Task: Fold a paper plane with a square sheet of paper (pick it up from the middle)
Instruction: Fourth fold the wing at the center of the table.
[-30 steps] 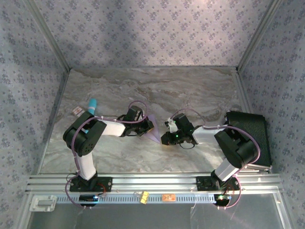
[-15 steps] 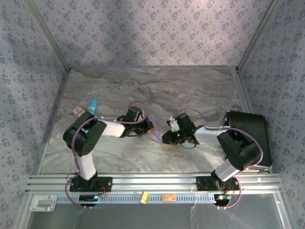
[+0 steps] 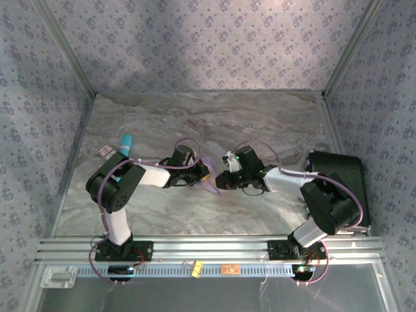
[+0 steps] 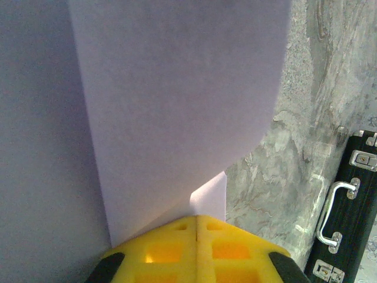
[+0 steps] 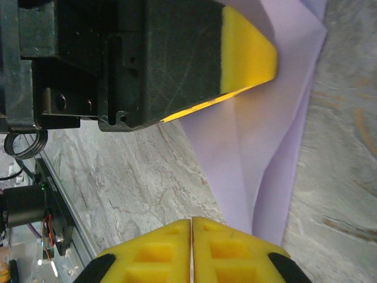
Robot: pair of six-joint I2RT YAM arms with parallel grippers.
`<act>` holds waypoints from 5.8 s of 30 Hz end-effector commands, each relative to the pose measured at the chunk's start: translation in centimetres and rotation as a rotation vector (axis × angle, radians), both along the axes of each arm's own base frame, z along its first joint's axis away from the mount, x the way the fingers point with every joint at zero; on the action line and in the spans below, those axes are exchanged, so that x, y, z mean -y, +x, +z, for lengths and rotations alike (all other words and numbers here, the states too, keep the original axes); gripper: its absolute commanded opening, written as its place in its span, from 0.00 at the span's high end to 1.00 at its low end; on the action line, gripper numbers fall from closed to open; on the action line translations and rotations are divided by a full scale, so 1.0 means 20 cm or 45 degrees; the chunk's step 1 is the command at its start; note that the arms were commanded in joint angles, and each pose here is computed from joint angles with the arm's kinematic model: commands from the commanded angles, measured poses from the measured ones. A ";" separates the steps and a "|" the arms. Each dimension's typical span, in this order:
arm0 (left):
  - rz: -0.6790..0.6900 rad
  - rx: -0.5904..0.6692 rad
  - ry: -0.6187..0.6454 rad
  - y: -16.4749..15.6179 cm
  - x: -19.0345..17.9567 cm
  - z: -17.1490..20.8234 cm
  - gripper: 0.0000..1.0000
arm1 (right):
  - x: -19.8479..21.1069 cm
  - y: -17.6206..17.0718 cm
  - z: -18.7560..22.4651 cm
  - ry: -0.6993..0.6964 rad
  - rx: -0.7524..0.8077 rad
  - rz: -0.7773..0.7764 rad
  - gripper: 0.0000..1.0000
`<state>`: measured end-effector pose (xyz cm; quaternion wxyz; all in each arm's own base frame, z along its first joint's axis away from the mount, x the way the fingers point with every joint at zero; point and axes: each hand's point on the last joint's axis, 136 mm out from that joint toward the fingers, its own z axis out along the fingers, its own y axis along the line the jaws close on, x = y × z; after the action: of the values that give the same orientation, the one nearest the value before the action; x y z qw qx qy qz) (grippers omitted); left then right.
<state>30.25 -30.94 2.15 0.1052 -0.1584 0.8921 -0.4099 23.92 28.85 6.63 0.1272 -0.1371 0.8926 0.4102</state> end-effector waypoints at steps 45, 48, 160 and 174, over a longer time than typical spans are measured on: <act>0.042 -0.110 0.131 -0.06 -0.13 -0.17 0.96 | 0.17 -0.22 -0.31 -0.204 -0.176 -0.017 0.92; 0.042 -0.113 0.129 -0.06 -0.13 -0.17 0.96 | 0.21 -0.25 -0.32 -0.221 -0.184 -0.025 0.92; 0.017 -0.056 0.130 -0.06 -0.03 -0.06 0.93 | 0.01 -0.04 -0.41 -0.167 -0.313 -0.169 1.00; 0.095 -0.046 0.135 0.06 -0.19 -0.08 0.91 | 0.07 -0.12 -0.50 -0.233 -0.365 -0.202 1.00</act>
<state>30.86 -28.83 2.11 0.1033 -0.1795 0.8993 -0.3853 25.07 30.97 1.98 0.0914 -0.0595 0.9027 0.4163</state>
